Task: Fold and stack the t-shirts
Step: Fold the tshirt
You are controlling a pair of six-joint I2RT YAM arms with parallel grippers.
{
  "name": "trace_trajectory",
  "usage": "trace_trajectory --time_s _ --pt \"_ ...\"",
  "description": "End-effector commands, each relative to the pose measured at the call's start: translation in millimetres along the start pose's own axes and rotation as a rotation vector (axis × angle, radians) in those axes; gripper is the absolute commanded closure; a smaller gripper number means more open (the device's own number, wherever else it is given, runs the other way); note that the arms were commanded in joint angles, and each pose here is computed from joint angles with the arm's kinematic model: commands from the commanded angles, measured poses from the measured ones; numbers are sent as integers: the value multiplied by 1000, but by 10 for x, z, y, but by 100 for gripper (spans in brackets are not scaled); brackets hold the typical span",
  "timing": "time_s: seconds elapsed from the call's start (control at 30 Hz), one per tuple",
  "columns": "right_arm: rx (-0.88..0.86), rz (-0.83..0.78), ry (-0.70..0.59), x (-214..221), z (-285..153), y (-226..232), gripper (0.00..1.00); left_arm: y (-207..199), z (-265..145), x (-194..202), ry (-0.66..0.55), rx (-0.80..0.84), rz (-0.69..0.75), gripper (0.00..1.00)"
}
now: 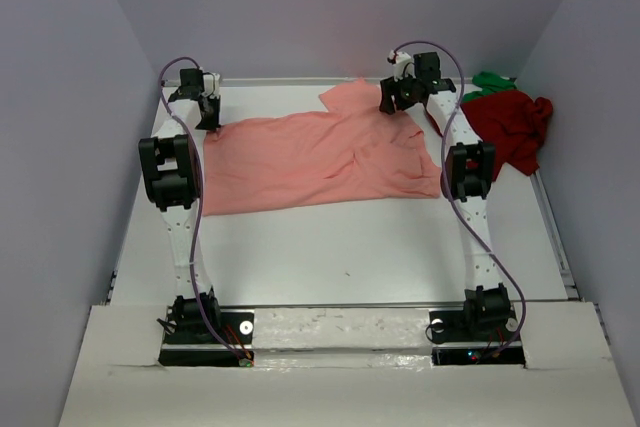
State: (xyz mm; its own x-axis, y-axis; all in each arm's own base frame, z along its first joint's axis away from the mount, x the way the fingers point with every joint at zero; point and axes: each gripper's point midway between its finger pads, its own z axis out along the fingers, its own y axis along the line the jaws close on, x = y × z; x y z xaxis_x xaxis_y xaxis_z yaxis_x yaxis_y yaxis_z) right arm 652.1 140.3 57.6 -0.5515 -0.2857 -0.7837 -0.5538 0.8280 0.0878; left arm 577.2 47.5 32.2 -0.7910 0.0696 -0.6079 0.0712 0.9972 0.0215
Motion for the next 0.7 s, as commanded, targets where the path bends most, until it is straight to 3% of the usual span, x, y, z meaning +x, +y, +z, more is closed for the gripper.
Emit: trace_trajectory --time_s 0.0,0.17,0.47,0.67 --pt "10 -28 -71 -238 -61 -51 34 -77 -303 -185 -31 20 19 100" --pt "15 -29 -62 -207 -53 -60 41 -94 -307 -170 -28 20 25 100" --pt "38 -31 -61 -201 -36 -110 83 -109 -295 -104 -19 23 30 100" --pt "47 -40 -58 -203 -51 -125 100 -133 -282 -92 -17 24 35 100"
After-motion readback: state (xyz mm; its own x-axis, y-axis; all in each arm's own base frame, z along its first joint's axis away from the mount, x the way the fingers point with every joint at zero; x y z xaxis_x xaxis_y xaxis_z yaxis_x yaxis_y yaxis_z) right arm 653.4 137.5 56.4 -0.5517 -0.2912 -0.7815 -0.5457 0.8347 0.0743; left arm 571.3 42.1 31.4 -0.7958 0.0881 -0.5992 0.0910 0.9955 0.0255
